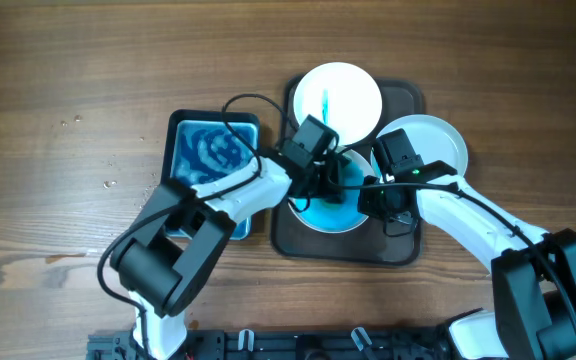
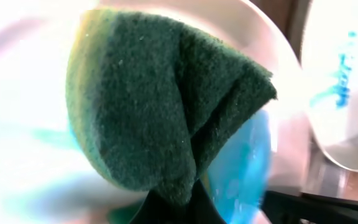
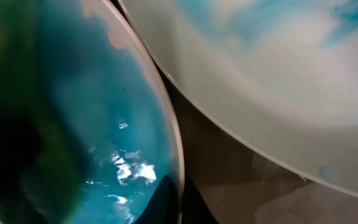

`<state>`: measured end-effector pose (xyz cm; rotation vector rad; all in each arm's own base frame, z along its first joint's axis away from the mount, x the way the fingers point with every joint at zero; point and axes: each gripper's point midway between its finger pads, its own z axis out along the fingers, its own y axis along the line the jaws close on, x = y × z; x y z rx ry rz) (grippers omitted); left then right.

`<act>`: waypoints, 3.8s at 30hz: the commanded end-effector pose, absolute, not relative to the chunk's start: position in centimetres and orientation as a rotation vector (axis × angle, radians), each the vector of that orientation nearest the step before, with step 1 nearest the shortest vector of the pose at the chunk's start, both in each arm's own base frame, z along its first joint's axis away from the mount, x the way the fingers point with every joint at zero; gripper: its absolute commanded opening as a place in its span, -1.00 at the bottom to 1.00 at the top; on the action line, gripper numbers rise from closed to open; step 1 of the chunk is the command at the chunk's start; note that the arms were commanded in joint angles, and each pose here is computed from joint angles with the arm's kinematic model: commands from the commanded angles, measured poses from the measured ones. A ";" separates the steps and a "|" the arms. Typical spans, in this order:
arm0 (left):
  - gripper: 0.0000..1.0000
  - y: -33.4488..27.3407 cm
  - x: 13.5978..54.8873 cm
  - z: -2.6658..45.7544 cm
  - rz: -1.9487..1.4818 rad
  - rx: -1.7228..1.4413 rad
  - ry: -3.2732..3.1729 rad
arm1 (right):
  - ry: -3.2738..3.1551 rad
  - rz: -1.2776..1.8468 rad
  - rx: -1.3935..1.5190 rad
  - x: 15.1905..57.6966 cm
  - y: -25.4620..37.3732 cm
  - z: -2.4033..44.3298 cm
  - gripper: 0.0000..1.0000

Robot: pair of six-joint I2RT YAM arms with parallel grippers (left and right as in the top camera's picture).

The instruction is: Clean dirty plates on tray and stack at the side

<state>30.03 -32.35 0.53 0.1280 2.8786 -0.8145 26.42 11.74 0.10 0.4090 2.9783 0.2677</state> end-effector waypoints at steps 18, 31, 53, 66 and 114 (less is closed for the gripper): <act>-0.92 -23.5 25.8 -3.6 -0.397 -0.133 3.223 | 3.016 0.169 0.377 25.5 10.8 -1.1 -0.91; -0.92 -21.2 29.0 2.7 -0.298 -0.154 3.008 | 3.008 0.182 0.349 25.8 10.9 -1.1 -0.91; -0.92 -3.4 28.9 7.2 0.076 -0.619 2.806 | 2.965 0.204 0.072 27.0 11.5 -0.8 -0.78; 0.23 -7.7 30.4 9.7 -0.290 -0.439 2.809 | 3.013 0.274 -0.070 26.5 12.7 5.4 -0.91; 1.00 -0.2 18.0 26.6 -0.200 -0.694 2.280 | 1.724 -0.467 -0.475 31.9 33.5 27.5 -0.91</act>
